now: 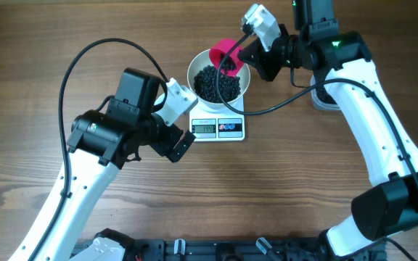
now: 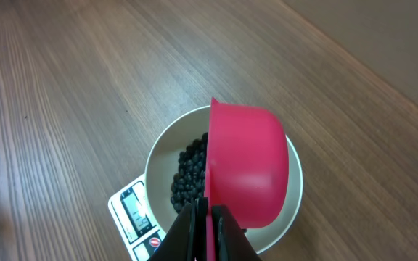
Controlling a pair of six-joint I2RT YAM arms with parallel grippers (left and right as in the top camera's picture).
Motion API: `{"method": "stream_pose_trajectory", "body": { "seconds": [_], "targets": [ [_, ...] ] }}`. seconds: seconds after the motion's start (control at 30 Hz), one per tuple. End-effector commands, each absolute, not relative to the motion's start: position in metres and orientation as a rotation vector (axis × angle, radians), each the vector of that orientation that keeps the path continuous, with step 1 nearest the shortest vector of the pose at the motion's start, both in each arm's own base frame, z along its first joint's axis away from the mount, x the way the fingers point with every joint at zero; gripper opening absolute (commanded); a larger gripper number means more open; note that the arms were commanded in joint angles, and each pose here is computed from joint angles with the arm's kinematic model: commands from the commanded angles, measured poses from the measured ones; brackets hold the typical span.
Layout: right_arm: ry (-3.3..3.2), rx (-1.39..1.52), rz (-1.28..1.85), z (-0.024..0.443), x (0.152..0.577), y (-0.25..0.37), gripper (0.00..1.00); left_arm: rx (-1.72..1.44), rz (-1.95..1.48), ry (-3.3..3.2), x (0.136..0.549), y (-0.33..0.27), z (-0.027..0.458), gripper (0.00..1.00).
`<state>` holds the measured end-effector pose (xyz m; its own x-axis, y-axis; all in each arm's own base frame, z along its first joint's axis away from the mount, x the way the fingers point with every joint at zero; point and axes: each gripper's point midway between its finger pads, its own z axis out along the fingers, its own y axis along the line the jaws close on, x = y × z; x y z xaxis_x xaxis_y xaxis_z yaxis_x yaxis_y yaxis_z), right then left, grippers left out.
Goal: Scoop item into bowl and weigh 150g on scale
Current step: 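Tilt the pink cup slowly to trickle beans into the bowl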
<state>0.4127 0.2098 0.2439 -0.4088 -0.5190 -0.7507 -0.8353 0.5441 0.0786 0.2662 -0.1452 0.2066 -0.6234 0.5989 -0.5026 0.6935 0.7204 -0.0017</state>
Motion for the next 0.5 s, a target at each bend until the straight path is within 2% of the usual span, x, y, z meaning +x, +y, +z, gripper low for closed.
{"method": "stream_pose_trajectory", "body": {
  "seconds": [0.0,0.47],
  "targets": [
    [2.083,-1.074,0.607,0.2543,0.4112,0.2121,0.04,1.007,-0.277,2.440,0.2647,-0.1448,0.2062,1.00],
    [2.140,-0.978,0.655,0.2550,0.4117,0.2125,0.04,1.007,-0.277,2.439,0.2646,-0.1449,0.2062,1.00]
  ]
}}
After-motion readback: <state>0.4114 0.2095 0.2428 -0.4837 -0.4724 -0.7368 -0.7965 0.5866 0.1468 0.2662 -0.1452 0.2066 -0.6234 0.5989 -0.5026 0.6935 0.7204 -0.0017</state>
